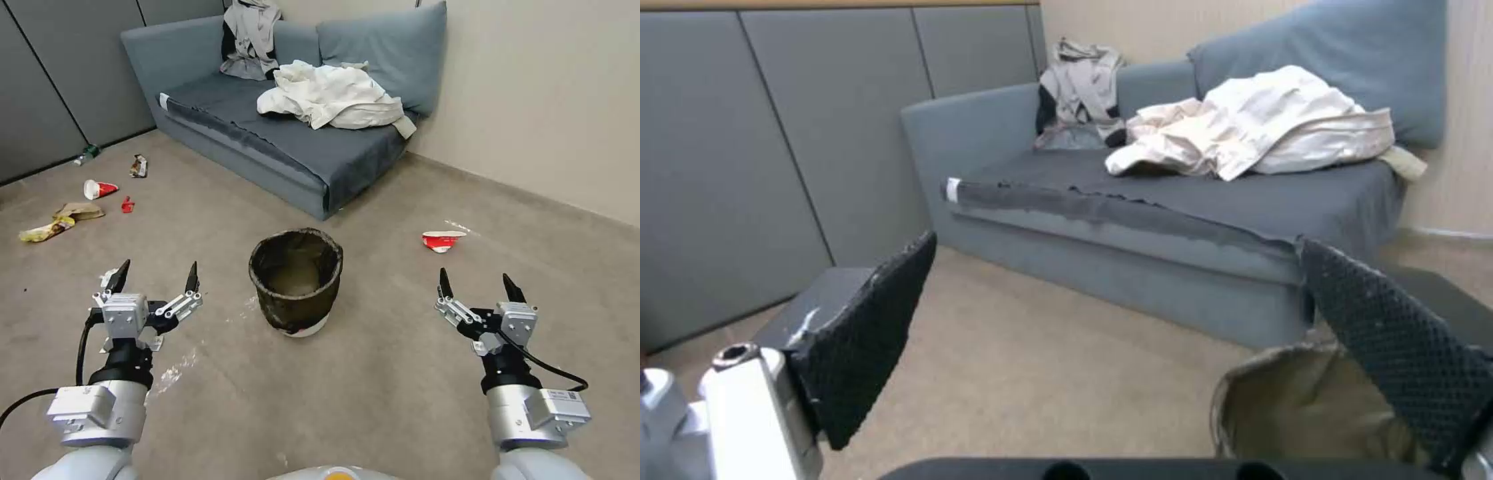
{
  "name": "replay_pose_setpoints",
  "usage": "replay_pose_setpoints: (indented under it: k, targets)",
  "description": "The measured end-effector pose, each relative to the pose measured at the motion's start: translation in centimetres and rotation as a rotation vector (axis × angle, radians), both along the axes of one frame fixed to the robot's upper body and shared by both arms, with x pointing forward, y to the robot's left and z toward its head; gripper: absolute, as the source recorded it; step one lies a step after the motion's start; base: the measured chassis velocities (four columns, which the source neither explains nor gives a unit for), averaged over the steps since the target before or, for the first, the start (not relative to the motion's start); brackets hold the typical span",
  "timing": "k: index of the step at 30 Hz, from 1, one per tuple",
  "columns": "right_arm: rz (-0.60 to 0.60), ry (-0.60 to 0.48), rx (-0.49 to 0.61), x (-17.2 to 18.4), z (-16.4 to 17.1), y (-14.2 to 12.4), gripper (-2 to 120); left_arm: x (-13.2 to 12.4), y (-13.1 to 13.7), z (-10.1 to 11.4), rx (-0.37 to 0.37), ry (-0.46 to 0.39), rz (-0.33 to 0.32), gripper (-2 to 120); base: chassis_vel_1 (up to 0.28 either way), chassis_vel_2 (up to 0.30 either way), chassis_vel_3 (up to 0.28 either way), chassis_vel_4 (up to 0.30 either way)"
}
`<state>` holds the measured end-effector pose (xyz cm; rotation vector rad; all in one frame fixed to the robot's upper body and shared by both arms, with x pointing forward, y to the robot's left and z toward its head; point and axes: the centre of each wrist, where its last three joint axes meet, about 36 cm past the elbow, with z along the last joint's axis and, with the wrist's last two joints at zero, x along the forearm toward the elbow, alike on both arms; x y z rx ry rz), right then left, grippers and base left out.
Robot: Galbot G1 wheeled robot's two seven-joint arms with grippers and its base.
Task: Pick up the trash can from the floor.
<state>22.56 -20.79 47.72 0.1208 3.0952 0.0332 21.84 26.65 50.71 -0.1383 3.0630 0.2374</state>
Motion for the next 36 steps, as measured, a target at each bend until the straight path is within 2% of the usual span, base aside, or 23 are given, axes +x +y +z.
replay_pose_setpoints:
  k: [8, 15, 17, 21, 25, 27, 29, 33, 34, 36]
  targets:
    - [-0.004, -0.01, 0.005, 0.0, 0.0, 0.1, 100, 0.3, 0.1, -0.1, 0.006, 0.007, -0.005, 100, -0.115, 0.121, 0.132, -0.12]
    - [-0.007, -0.001, 0.016, -0.1, 0.4, 0.2, 100, 2.1, 1.7, -0.9, 0.02, 0.032, -0.056, 100, -0.04, 0.037, 0.034, -0.033]
    - [-0.007, 0.003, 0.016, -0.1, 0.3, 0.2, 100, 2.6, 1.9, -1.1, 0.006, 0.041, -0.064, 100, 0.0, 0.0, 0.0, 0.0]
    - [-0.01, 0.022, 0.017, -0.2, -0.2, 0.2, 100, 4.4, 2.1, -1.2, -0.083, 0.113, -0.114, 100, 0.0, 0.0, 0.0, 0.0]
    - [-0.006, 0.039, 0.021, -0.2, -0.8, 0.4, 100, 5.9, 2.4, -1.3, -0.11, 0.157, -0.151, 100, 0.0, 0.0, 0.0, 0.0]
    - [-0.005, 0.044, 0.021, -0.2, -1.0, 0.4, 100, 6.2, 2.5, -1.3, -0.114, 0.17, -0.154, 100, 0.0, 0.0, 0.0, 0.0]
    - [-0.004, 0.064, 0.019, -0.2, -1.6, 0.4, 100, 7.6, 2.7, -1.4, -0.15, 0.238, -0.16, 100, 0.0, 0.0, 0.0, 0.0]
    - [-0.005, 0.076, 0.017, -0.2, -2.0, 0.4, 100, 9.0, 2.9, -1.3, -0.182, 0.295, -0.164, 100, 0.0, 0.0, 0.0, 0.0]
    - [-0.007, 0.085, 0.014, -0.2, -2.3, 0.3, 100, 10.1, 3.0, -1.4, -0.197, 0.324, -0.171, 100, 0.0, 0.0, 0.0, 0.0]
    - [-0.008, 0.091, 0.012, -0.2, -2.4, 0.3, 100, 10.7, 3.1, -1.5, -0.196, 0.332, -0.174, 100, 0.0, 0.0, 0.0, 0.0]
